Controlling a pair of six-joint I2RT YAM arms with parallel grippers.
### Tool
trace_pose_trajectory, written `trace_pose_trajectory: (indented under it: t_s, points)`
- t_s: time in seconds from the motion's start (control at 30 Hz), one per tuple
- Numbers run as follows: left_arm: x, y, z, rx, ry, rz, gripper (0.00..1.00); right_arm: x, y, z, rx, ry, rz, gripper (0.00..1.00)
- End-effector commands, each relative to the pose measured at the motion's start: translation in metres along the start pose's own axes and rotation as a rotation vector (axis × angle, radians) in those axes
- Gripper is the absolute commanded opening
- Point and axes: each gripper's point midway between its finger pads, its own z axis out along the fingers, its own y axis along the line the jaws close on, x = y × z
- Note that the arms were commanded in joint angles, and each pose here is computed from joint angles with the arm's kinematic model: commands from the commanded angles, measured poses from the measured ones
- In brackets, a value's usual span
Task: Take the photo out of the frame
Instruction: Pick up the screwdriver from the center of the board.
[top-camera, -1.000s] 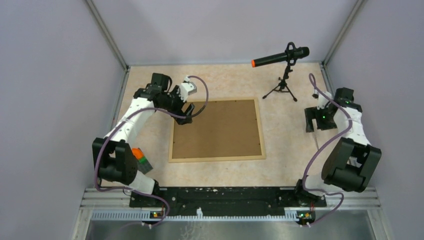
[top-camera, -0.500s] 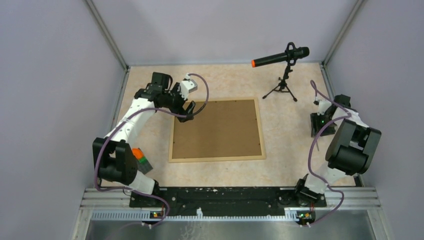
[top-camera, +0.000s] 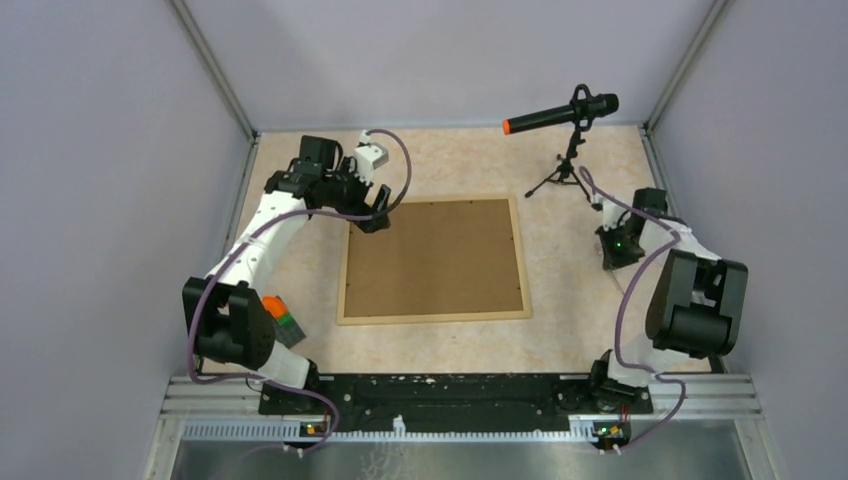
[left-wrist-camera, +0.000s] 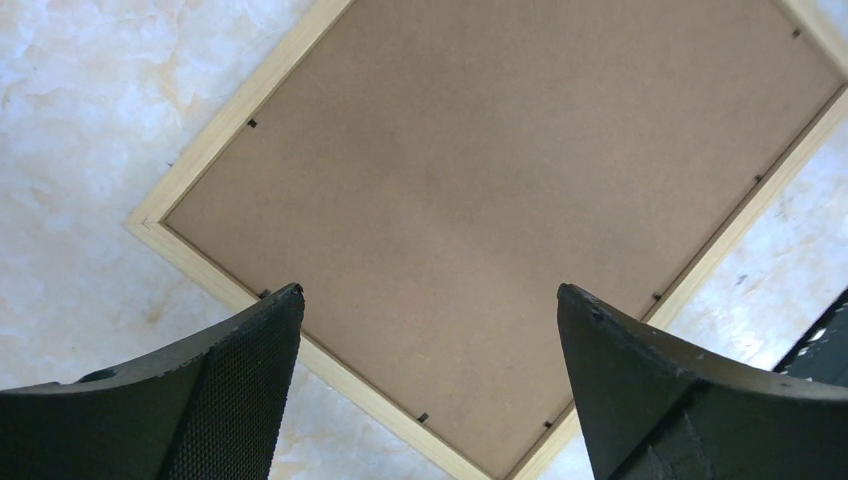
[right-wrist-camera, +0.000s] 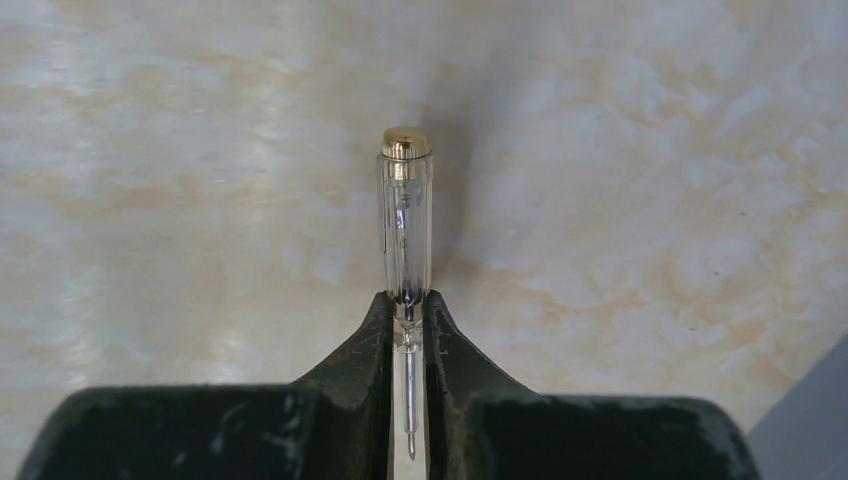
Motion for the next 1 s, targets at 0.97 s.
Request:
trace_pose_trajectory:
  t_s: [0.97]
  points:
    - [-0.073,-0.164,-0.037,0.743,-0.159,-0.516,0.91,-0.168,0.360,-0.242,-0.432,-0.717,-0.982,0.00]
